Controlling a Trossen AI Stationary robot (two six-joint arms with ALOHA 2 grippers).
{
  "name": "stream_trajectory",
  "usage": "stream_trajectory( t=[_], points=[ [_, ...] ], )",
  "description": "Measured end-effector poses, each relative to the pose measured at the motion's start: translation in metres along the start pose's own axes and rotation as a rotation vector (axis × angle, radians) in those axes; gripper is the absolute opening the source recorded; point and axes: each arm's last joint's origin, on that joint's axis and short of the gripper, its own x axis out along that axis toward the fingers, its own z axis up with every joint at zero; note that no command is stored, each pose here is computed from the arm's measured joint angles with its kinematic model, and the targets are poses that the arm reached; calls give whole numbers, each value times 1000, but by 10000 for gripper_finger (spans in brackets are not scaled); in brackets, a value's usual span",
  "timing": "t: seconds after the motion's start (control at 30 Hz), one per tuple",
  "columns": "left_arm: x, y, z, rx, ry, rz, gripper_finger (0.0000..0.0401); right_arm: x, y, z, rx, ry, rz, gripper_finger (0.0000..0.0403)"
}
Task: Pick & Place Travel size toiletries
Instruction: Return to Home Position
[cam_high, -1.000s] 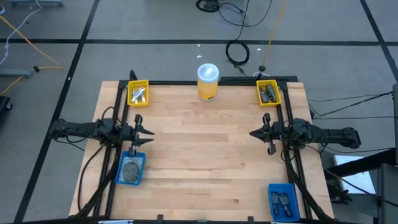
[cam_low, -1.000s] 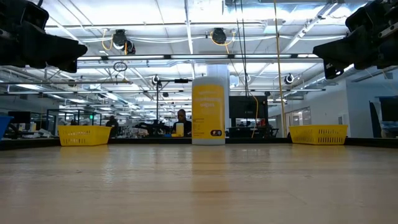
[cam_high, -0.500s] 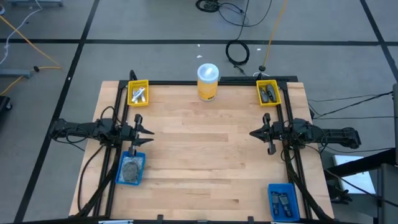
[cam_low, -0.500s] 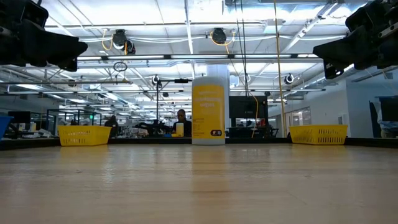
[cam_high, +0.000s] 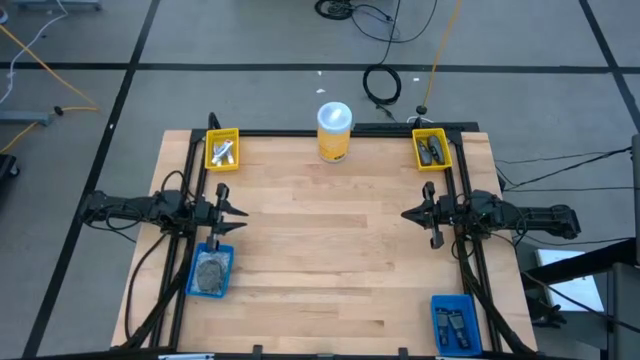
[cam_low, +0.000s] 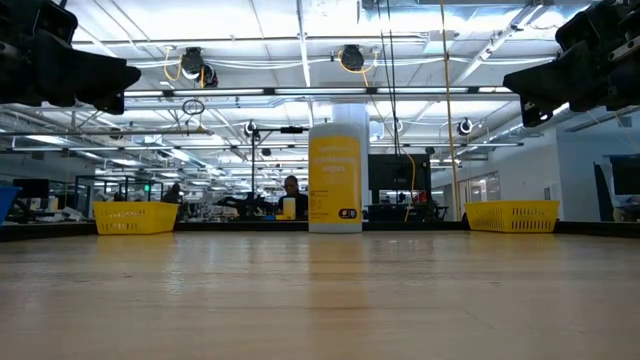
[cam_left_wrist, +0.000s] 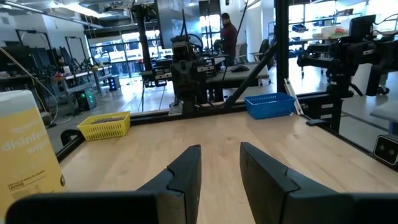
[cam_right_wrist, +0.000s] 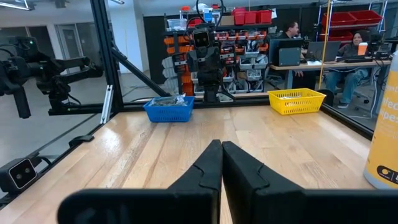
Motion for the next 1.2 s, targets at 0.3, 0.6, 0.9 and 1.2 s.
stream_trajectory(
  t=[0.3, 0.6, 0.9, 1.2],
  points=[
    [0, 0, 1, -4, -2, 0, 108, 0, 0, 0, 0, 0, 0, 4],
    [0, 0, 1, -6, -2, -1, 108, 0, 0, 0, 0, 0, 0, 4],
    [0, 4, -2, -135, 32, 137, 108, 0, 0, 0, 0, 0, 0, 4],
    [1, 3, -4, -177, 59, 114, 9, 0, 0, 0, 0, 0, 0, 4]
  ],
)
